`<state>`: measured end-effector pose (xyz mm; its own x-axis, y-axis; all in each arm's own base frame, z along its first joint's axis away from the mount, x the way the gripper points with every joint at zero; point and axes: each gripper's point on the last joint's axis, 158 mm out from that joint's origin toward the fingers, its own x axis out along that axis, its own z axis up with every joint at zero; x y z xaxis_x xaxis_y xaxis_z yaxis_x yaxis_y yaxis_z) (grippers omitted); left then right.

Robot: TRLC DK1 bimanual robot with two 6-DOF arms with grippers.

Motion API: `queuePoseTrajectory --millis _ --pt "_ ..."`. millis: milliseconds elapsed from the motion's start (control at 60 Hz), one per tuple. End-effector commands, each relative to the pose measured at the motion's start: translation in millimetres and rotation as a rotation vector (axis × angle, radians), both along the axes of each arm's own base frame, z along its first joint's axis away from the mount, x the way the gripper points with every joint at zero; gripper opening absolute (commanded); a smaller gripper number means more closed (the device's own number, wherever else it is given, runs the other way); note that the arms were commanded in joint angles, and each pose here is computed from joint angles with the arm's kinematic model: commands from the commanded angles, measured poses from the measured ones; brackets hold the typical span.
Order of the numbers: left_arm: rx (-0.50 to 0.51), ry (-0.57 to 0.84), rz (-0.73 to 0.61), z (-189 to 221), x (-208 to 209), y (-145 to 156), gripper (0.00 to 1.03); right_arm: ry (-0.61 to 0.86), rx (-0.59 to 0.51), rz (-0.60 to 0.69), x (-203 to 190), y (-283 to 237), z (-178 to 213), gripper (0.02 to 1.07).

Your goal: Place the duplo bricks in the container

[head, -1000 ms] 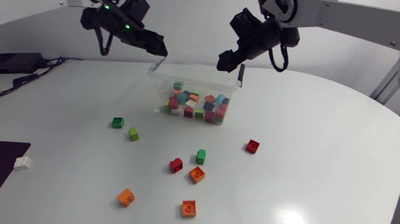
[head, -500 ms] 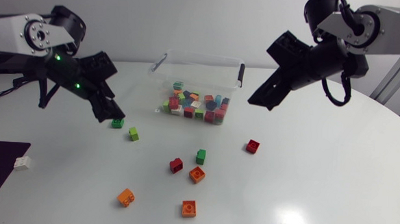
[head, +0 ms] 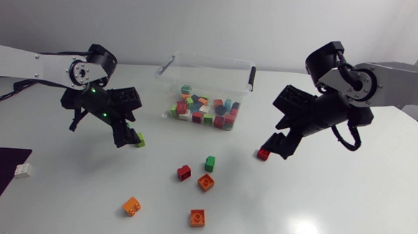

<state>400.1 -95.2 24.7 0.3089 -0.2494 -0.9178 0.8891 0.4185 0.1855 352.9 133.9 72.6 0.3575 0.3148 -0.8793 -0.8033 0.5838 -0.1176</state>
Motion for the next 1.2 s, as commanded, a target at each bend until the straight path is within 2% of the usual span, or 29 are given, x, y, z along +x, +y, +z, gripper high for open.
queuePoseTrajectory --millis 0,300,450,550,683,750,800,883,1033,1183 --pt "0.028 0.014 -0.034 -14.4 2.7 -0.3 0.97 0.044 -0.037 0.029 -4.8 -2.7 -27.2 1.03" --pt "0.064 0.047 -0.032 -40.0 18.3 7.3 0.96 0.091 -0.055 0.016 13.1 -8.4 -56.2 1.03" --pt "0.068 0.082 -0.034 -55.0 18.4 5.9 0.89 0.112 -0.063 0.002 23.2 -16.0 -71.1 1.03" --pt "0.072 0.105 -0.034 -62.6 17.7 6.3 0.80 0.127 -0.072 0.005 26.6 -20.8 -82.9 1.03" --pt "0.081 0.136 -0.030 -68.7 15.3 7.2 0.53 0.147 -0.080 0.007 31.3 -27.7 -97.1 1.01" --pt "0.084 0.139 -0.028 -69.6 15.7 7.7 0.35 0.148 -0.081 0.009 34.2 -30.0 -103.8 0.96" --pt "0.084 0.141 -0.027 -69.8 15.7 7.7 0.32 0.154 -0.081 0.016 34.4 -30.3 -107.8 0.95" --pt "0.094 0.167 -0.030 -72.6 9.7 9.1 0.30 0.163 -0.083 0.024 34.4 -30.0 -116.7 0.82" --pt "0.113 0.223 -0.027 -68.1 -1.1 14.2 0.28 0.160 -0.083 0.033 32.6 -25.4 -114.7 0.33" --pt "0.107 0.218 -0.028 -37.5 -4.6 16.6 0.27 0.135 -0.076 0.033 29.1 -22.3 -87.8 0.31"
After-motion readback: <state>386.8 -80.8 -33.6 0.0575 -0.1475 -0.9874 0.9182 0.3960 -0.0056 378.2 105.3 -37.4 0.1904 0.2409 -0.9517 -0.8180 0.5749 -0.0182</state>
